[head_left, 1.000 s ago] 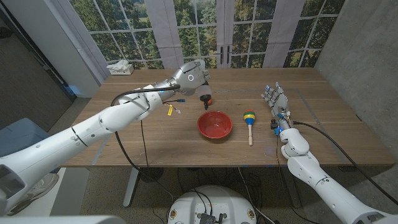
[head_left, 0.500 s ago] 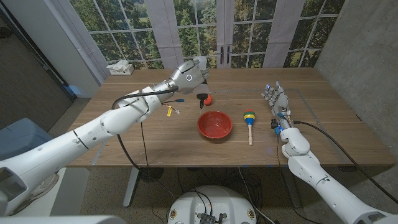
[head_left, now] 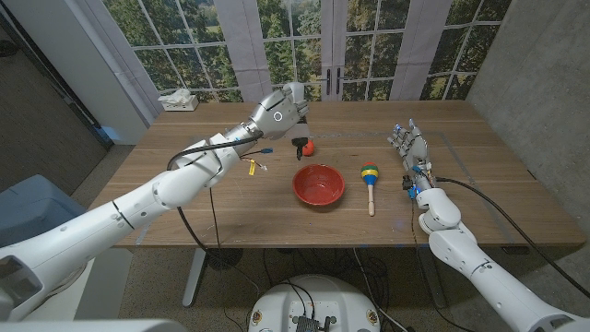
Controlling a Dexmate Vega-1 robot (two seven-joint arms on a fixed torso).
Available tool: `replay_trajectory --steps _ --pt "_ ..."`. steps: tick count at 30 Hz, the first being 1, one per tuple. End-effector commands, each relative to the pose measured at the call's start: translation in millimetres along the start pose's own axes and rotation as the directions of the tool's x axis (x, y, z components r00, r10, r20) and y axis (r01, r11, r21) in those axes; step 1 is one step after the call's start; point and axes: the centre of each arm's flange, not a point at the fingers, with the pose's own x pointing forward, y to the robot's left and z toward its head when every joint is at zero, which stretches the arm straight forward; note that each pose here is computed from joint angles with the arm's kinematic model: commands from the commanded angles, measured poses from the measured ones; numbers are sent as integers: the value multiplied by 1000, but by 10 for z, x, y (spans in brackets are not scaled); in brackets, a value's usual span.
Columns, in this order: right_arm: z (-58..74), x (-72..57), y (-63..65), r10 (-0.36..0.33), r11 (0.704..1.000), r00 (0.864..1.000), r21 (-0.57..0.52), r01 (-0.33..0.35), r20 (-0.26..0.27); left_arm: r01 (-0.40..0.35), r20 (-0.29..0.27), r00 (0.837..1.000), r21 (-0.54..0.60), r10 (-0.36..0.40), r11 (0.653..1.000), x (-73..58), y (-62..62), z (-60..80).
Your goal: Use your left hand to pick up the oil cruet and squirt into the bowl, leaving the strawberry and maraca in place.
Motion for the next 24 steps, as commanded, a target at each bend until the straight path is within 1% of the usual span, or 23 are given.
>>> replay_trajectory --steps 1,6,9,12,14,17,20,22,24 --pt "36 1 12 14 1000 1000 -14 -14 -4 17 -115 993 -51 -23 999 -92 -61 0" --pt "51 6 22 21 1000 1000 -16 -21 -11 26 -195 980 -116 -49 993 -144 -126 16" --pt "65 9 26 26 999 1000 -23 -26 -13 34 -223 972 -160 -70 986 -180 -166 37" --pt "77 11 33 28 999 999 -25 -28 -17 38 -260 961 -214 -95 976 -214 -200 46" --pt "84 12 39 30 999 999 -27 -30 -19 33 -298 948 -250 -110 968 -238 -221 48" --pt "102 15 48 36 999 999 -35 -37 -22 20 -338 933 -295 -124 955 -274 -246 59" --pt "118 17 53 39 998 999 -41 -40 -23 -1 -373 917 -357 -142 934 -306 -267 64" --pt "128 18 56 42 998 999 -43 -43 -25 1 -387 908 -383 -161 924 -319 -281 71" --pt "137 18 60 41 998 999 -47 -42 -25 -14 -405 898 -422 -175 907 -340 -300 72"
